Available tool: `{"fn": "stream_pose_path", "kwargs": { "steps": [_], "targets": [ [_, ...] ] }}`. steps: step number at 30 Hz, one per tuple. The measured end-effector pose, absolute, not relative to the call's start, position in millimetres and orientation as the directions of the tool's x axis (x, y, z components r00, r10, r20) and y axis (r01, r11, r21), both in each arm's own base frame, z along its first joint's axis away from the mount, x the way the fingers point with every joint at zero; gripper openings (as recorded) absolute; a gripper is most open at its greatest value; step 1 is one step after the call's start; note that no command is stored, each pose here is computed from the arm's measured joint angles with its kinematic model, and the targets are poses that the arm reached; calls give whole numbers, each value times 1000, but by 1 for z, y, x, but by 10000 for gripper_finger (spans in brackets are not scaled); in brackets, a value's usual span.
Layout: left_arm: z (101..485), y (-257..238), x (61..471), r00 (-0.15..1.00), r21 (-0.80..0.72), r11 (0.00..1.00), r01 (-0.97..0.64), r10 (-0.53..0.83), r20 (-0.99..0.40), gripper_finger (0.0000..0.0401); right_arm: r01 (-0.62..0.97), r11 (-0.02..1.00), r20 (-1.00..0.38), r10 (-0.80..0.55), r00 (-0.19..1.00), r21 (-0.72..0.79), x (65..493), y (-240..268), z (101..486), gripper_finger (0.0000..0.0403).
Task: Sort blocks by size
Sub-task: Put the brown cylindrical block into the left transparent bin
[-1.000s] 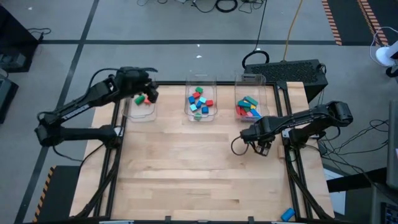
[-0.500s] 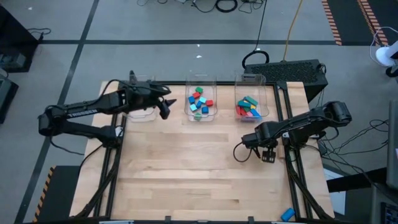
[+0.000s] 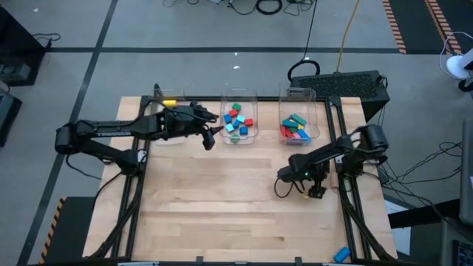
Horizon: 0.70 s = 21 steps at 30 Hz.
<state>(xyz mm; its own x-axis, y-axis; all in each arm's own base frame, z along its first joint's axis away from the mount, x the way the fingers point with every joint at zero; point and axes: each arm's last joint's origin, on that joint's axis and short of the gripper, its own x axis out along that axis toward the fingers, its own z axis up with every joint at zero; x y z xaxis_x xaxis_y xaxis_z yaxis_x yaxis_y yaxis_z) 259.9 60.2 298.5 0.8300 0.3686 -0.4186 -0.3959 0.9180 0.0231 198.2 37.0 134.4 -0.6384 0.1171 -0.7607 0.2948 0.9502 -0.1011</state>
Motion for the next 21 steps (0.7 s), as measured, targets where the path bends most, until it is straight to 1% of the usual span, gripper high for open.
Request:
{"fn": "stream_pose_path", "kwargs": {
  "steps": [3,6,11,16,21],
  "targets": [
    [297,61,264,833,23,918,-395,369,-412,226,215,973,-684,100,-722,-85,196,37,127,321],
    [295,61,264,828,43,921,-387,368,-423,226,164,985,-652,94,-752,-47,194,36,118,324],
    [293,61,264,819,49,921,-386,366,-441,226,135,991,-648,88,-756,-22,191,35,111,329],
    [292,61,264,816,52,922,-385,366,-447,226,146,989,-671,92,-736,-24,193,35,108,329],
    [292,61,264,815,52,922,-385,365,-449,226,153,988,-668,104,-737,-14,175,33,93,329]
  ]
}}
